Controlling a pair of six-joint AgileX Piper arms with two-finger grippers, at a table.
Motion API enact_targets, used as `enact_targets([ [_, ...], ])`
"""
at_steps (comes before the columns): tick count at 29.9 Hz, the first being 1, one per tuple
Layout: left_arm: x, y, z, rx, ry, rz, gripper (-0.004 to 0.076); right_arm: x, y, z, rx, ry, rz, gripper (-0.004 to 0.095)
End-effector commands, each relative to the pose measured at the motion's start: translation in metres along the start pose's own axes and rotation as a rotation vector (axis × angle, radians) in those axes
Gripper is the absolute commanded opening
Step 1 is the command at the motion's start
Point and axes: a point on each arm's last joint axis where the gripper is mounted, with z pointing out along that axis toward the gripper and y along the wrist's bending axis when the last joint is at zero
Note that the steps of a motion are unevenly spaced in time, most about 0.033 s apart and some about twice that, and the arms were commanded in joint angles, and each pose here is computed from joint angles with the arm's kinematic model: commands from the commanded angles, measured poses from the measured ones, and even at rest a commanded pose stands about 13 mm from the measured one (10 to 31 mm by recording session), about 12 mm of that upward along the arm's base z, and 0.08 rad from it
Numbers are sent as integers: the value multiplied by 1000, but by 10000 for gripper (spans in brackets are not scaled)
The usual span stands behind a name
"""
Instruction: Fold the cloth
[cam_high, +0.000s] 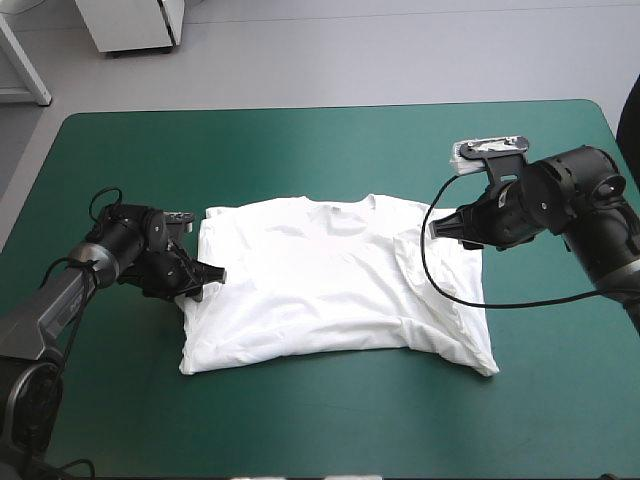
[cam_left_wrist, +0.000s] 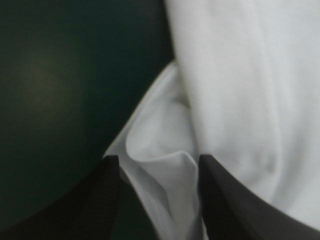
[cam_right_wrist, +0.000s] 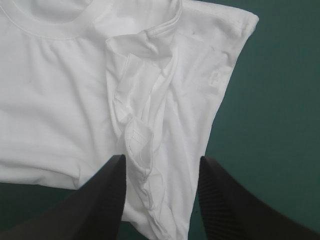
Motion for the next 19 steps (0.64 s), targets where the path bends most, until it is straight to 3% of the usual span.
enact_targets([
  [1,-8,13,-14,-5,-71,-65,354,-1,-3,-21,11,-67,-9,442],
  [12,-17,14,19,10,-10,-78,340,-1,-7,-21,50,-74,-20,442],
  [15,-17,14,31,6,39,-79,225,-1,-7,-23,49,-79,-20,441],
  [18,-17,15,32,-5,40,-68,-20,0,-7,-25,49,-85,-20,441],
  [19,-17,16,32,-10,38,-54,-19,0,-7,-26,48,-87,-18,441],
])
